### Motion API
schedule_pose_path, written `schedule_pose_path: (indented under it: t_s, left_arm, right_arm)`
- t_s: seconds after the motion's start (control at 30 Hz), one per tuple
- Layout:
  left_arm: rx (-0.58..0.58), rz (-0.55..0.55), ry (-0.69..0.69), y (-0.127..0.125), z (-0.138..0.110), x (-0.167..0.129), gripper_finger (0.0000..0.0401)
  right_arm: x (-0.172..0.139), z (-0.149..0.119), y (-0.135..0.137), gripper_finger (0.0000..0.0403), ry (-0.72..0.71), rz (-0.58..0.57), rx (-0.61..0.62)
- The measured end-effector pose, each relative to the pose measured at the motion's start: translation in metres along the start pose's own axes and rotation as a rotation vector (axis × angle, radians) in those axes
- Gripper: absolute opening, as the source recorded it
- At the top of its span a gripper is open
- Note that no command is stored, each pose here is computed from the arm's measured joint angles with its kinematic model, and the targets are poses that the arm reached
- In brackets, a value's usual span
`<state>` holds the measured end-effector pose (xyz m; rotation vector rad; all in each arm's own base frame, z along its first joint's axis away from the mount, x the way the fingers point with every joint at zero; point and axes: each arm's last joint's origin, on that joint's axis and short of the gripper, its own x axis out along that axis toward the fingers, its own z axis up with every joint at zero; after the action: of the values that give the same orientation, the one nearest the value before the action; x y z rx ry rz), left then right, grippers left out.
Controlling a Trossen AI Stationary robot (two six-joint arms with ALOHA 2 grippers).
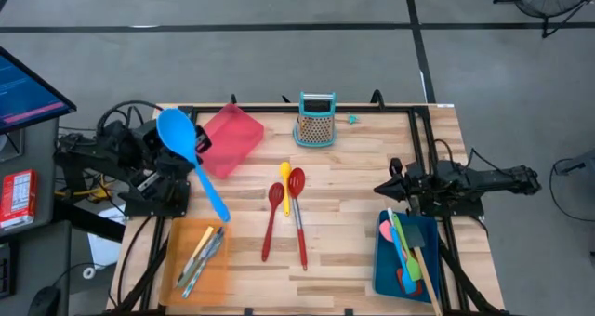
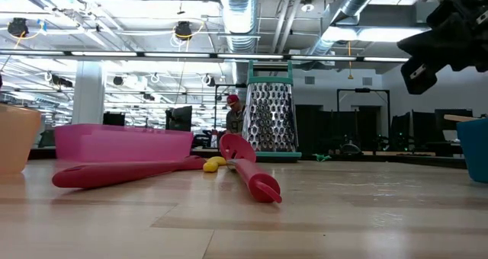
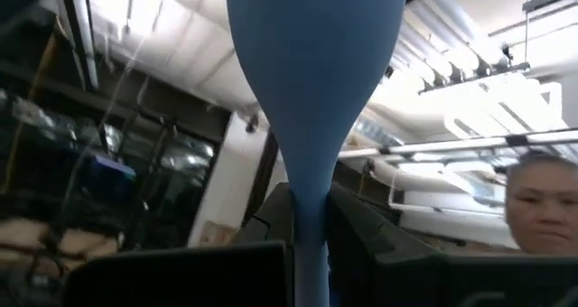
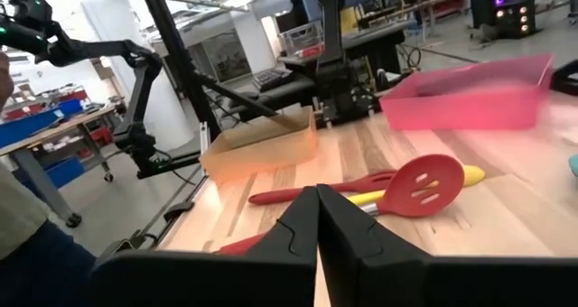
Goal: Pick & Place Kitchen Items
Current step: Put the blue serving spoon into the red bin
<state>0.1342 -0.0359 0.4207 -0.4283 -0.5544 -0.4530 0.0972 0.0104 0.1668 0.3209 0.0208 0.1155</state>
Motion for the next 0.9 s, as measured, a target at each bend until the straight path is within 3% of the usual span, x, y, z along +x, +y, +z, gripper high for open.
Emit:
schedule_pose_path:
  t_s: [0.07,0.17,0.3,0.5,0.57,0.73,0.83,0.9]
  left_arm:
    - [0.027,0.044,-0.052,0.003,0.005,-0.001,0.0018]
    - [0.097,0.21,-0.114,0.011,0.009,-0.002,0.0017]
    - [0.204,0.527,-0.137,0.026,0.008,-0.006,0.0017]
    - [0.416,1.058,0.053,0.051,-0.01,-0.022,0.0017]
    - [0.449,1.179,0.122,0.058,-0.016,-0.029,0.0017]
    - [0.478,1.336,0.222,0.077,-0.022,-0.042,0.0017]
    - [0.549,1.431,0.362,0.093,-0.027,-0.051,0.0017]
    - [0.53,1.467,0.447,0.108,-0.031,-0.057,0.0017]
  right_arm:
    - [0.0,0.0,0.0,0.0007,0.003,-0.001,0.001]
    - [0.0,0.0,0.0,0.0011,0.002,0.0,0.001]
    - [0.0,0.0,0.0,0.0012,0.003,0.0,0.002]
    - [0.0,0.0,0.0,0.001,0.003,0.0,0.002]
    - [0.0,0.0,0.0,0.001,0.003,0.0,0.001]
    - [0.0,0.0,0.0,0.001,0.004,0.001,0.002]
    - [0.0,0.0,0.0,0.001,0.005,0.002,0.002]
    - [0.0,0.0,0.0,0.001,0.005,0.002,0.002]
